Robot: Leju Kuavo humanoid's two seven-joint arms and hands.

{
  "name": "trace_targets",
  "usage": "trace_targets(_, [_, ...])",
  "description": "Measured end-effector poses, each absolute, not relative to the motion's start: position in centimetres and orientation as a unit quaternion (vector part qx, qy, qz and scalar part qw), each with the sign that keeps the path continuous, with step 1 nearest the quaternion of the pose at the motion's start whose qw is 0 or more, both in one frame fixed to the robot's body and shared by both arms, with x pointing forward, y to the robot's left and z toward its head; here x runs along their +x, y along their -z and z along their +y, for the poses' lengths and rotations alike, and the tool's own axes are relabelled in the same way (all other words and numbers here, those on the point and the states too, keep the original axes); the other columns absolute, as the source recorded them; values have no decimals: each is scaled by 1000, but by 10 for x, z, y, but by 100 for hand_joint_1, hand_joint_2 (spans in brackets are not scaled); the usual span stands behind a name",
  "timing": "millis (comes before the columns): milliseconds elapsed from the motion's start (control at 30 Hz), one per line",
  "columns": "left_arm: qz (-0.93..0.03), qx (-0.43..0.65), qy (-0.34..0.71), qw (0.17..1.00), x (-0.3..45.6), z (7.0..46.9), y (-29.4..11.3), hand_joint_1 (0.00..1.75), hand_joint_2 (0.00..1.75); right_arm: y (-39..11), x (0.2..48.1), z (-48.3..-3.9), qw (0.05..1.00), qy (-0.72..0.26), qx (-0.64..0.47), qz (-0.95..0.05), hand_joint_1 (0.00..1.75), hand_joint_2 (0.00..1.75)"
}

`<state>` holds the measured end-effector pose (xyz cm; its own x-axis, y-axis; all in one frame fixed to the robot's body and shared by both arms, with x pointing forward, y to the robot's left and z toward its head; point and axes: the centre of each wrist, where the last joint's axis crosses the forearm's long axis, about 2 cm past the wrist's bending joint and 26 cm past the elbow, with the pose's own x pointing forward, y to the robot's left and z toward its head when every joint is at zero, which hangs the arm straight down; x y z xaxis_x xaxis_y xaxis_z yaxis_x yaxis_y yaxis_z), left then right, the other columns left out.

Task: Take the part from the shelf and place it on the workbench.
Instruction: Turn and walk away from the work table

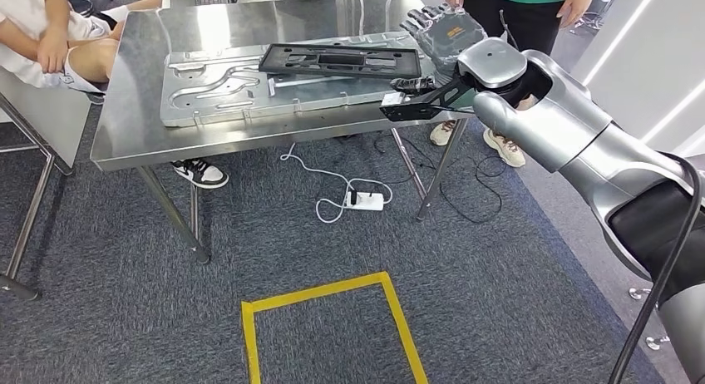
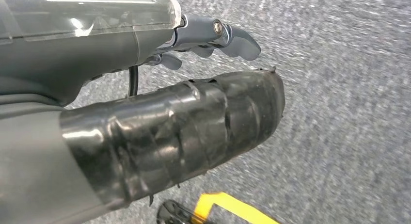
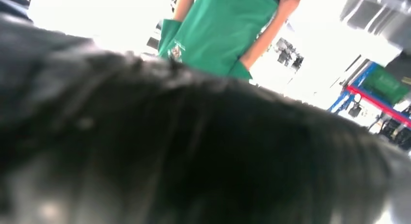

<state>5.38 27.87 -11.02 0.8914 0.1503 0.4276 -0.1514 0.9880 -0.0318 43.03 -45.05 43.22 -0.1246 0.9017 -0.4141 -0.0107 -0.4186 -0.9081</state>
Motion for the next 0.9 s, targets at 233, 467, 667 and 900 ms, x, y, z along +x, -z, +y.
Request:
trace_targets(233, [-220, 1, -79, 972, 54, 278, 110, 0, 0, -431, 430, -451, 360, -634, -555, -401, 0, 0])
trace_targets(467, [-218, 1, -80, 973, 53, 279, 110, 0, 0, -432, 430, -450, 360, -634, -554, -403, 0, 0])
trace_targets(667, [-221, 2, -81, 972, 54, 280, 110, 0, 0, -429, 431, -450, 361, -635, -552, -402, 0, 44])
trace_targets(900, [-211, 4, -90, 973, 54, 282, 110, 0, 175, -428, 430, -451, 362, -633, -552, -404, 0, 175])
